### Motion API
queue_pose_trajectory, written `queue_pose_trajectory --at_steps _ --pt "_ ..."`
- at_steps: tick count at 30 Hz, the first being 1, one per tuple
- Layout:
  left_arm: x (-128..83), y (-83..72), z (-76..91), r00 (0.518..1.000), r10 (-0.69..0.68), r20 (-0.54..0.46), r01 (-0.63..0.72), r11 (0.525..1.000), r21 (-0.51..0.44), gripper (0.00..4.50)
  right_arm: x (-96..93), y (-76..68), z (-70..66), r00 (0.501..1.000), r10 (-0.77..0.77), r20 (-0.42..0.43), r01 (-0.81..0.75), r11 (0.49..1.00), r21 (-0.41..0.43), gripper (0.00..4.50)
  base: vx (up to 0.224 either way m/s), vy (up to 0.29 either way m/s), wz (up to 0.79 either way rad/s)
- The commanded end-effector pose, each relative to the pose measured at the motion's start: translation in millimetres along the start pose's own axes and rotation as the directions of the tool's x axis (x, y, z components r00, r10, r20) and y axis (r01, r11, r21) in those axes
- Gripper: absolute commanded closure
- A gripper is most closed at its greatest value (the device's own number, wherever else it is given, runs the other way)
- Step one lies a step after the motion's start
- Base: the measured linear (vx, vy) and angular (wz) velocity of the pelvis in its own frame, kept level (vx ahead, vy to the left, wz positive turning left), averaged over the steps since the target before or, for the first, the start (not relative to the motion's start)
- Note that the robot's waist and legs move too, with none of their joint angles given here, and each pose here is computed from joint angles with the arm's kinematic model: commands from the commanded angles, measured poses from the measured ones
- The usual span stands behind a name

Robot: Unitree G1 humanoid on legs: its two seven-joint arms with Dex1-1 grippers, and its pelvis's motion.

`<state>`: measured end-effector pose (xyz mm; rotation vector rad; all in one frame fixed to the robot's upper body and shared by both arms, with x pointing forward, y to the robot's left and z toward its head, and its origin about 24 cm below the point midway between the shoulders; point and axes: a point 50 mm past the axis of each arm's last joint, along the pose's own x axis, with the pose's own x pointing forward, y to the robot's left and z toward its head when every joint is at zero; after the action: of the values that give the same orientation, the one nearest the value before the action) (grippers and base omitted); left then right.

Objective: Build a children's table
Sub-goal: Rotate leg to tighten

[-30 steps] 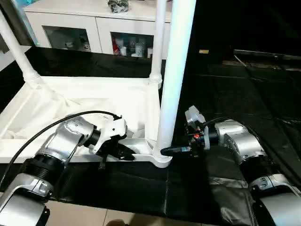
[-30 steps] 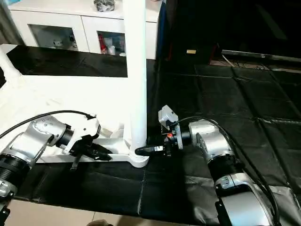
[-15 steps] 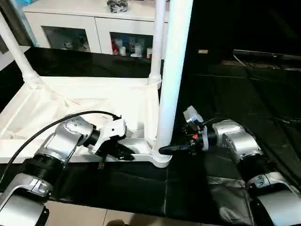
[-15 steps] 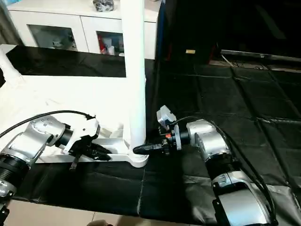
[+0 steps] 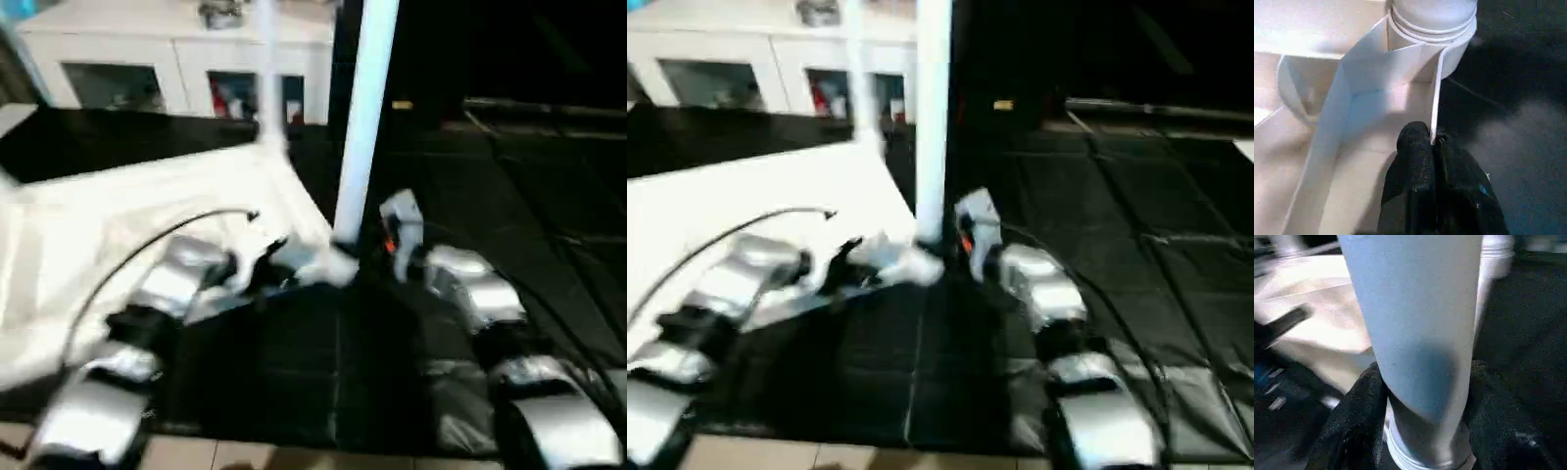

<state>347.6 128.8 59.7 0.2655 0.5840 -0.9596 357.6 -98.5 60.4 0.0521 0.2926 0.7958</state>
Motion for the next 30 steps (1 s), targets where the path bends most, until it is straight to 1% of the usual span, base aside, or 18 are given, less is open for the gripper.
queue_pose_trajectory --at_steps 1,5,6,9,10,12,13,15,16,17,19,20,21,23,24,25,27,30 --pt "13 -1.2 37.8 0.982 0.132 0.138 -0.128 0.991 -0.034 4.50 32.2 38.0 -14.2 0.997 0.025 -0.074 -0.023 0.999 0.032 2.51 0.000 0.000 0.00" --pt "19 -5.5 44.1 0.978 0.142 0.150 -0.139 0.990 -0.031 4.50 39.3 45.8 -7.6 0.999 0.028 -0.047 -0.027 1.000 0.015 2.51 0.000 0.000 0.00" --pt "19 -6.3 44.5 0.980 0.134 0.149 -0.133 0.991 -0.021 4.50 40.0 47.8 -5.5 0.999 0.044 -0.031 -0.043 0.999 0.016 1.99 0.000 0.000 0.00" --pt "17 -6.4 43.2 0.982 0.122 0.143 -0.123 0.992 -0.004 4.50 39.9 49.6 -3.7 0.997 0.070 -0.019 -0.069 0.997 0.019 1.82 0.000 0.000 0.00" --pt "15 -5.5 40.2 0.985 0.108 0.137 -0.111 0.994 0.014 4.50 38.9 50.8 -4.1 0.996 0.090 -0.013 -0.090 0.996 0.011 1.56 0.000 0.000 0.00" --pt "13 -4.9 37.5 0.987 0.095 0.131 -0.099 0.995 0.028 4.50 37.0 50.5 -5.5 0.994 0.107 -0.013 -0.108 0.994 -0.007 1.46 0.000 0.000 0.00" --pt "8 -3.6 32.8 0.991 0.064 0.118 -0.071 0.996 0.059 4.50 31.7 47.2 -8.4 0.990 0.141 -0.025 -0.142 0.989 -0.036 1.40 0.000 0.000 0.00" --pt "6 -3.2 30.3 0.993 0.045 0.110 -0.052 0.997 0.063 4.50 28.7 44.5 -9.5 0.988 0.153 -0.032 -0.155 0.987 -0.053 1.10 0.000 0.000 0.00" --pt "4 -3.1 28.3 0.994 0.024 0.106 -0.033 0.997 0.075 4.50 25.8 41.4 -10.4 0.986 0.160 -0.036 -0.162 0.985 -0.067 1.10 0.000 0.000 0.00" --pt "2 -3.0 26.8 0.995 0.010 0.103 -0.018 0.996 0.083 4.50 23.6 38.9 -10.6 0.986 0.163 -0.037 -0.165 0.983 -0.075 0.95 0.000 0.000 0.00" --pt "-4 -2.3 20.6 0.995 -0.042 0.087 0.032 0.993 0.111 4.50 14.6 29.8 -8.7 0.981 0.191 -0.025 -0.193 0.977 -0.091 0.95 0.000 0.000 0.00" --pt "-7 -1.6 17.2 0.995 -0.064 0.075 0.055 0.991 0.124 4.50 10.3 26.2 -7.1 0.977 0.211 -0.020 -0.212 0.972 -0.096 0.86 0.000 0.000 0.00" --pt "-11 -0.3 13.3 0.995 -0.086 0.055 0.077 0.986 0.148 4.50 3.8 22.0 -4.9 0.968 0.250 -0.014 -0.250 0.962 -0.106 0.63 0.000 0.000 0.00" --pt "-14 0.7 10.1 0.994 -0.107 0.038 0.099 0.981 0.168 4.50 -1.9 18.4 -3.5 0.959 0.282 -0.014 -0.282 0.952 -0.117 0.56 0.000 0.000 0.00" --pt "-18 1.3 7.4 0.990 -0.141 0.021 0.134 0.972 0.195 4.50 -9.7 13.5 -3.0 0.944 0.327 -0.040 -0.330 0.933 -0.141 0.47 0.000 0.000 0.00" --pt "-18 1.3 7.4 0.990 -0.141 0.021 0.134 0.972 0.195 4.50 -9.7 13.5 -3.0 0.944 0.327 -0.040 -0.330 0.933 -0.141 0.36 0.000 0.000 0.00" --pt "-25 0.2 6.5 0.979 -0.201 0.019 0.192 0.957 0.219 4.50 -18.7 8.2 -2.2 0.920 0.383 -0.084 -0.392 0.905 -0.168 0.15 0.000 0.000 0.00" --pt "-31 -2.6 5.4 0.963 -0.271 0.005 0.263 0.936 0.233 4.50 -25.1 5.9 -0.1 0.890 0.441 -0.112 -0.455 0.873 -0.176 0.06 0.000 0.000 0.00"
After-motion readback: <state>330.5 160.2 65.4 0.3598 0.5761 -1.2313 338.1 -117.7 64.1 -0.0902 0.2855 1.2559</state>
